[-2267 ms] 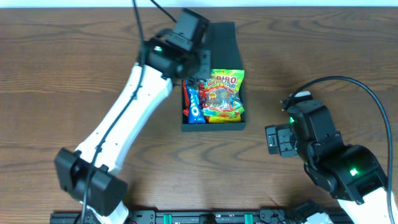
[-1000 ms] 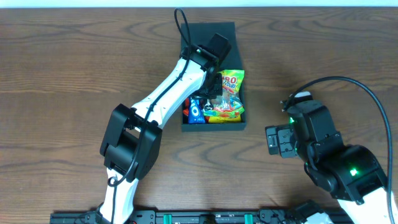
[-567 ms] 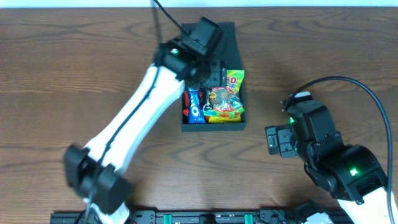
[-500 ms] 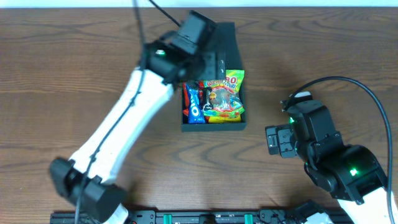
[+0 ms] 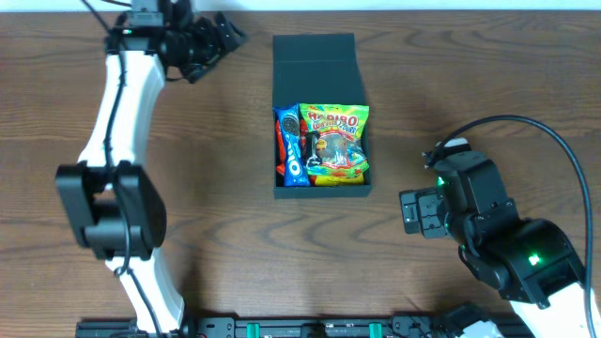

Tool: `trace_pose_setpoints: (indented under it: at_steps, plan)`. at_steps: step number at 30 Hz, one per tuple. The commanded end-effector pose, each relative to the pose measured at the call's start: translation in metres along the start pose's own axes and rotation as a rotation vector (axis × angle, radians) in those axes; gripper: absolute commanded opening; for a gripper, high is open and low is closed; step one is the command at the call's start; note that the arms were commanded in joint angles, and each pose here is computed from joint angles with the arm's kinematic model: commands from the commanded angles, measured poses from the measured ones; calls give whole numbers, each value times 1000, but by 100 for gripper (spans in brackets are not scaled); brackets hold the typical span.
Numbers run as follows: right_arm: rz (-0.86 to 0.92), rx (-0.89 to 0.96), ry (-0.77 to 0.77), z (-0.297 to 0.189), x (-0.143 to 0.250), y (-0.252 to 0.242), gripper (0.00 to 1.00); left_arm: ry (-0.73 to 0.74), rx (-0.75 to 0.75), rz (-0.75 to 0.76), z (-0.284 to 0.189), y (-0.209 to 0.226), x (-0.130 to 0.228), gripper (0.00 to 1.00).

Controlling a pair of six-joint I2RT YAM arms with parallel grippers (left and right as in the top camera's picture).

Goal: Pack container

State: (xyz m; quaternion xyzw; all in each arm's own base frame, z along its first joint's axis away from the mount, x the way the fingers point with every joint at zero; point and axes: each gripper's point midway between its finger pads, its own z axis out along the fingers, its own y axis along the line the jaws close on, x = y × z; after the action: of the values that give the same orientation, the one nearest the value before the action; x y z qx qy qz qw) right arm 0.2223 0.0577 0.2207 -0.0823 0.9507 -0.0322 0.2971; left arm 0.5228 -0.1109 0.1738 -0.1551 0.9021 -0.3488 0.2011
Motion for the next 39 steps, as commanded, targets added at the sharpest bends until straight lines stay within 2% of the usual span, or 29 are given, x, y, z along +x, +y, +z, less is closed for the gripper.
trace_pose_setpoints:
  at_steps: [1,7,14,20,30,39]
  plan:
    - [26,12,-3,0,0,-5,99,99,68,-56,33,-4,18,96]
    - [25,13,1,0,1,-5,99,214,20,-90,92,20,52,96]
    - [24,14,4,-1,2,-5,99,270,31,-44,128,11,80,96]
    - [23,14,8,-1,3,-5,99,284,119,4,133,-14,87,96]
    - [23,14,8,-1,3,-5,99,293,438,194,119,-73,82,96]
    - [23,15,8,0,3,-5,99,212,528,400,96,-108,64,96]
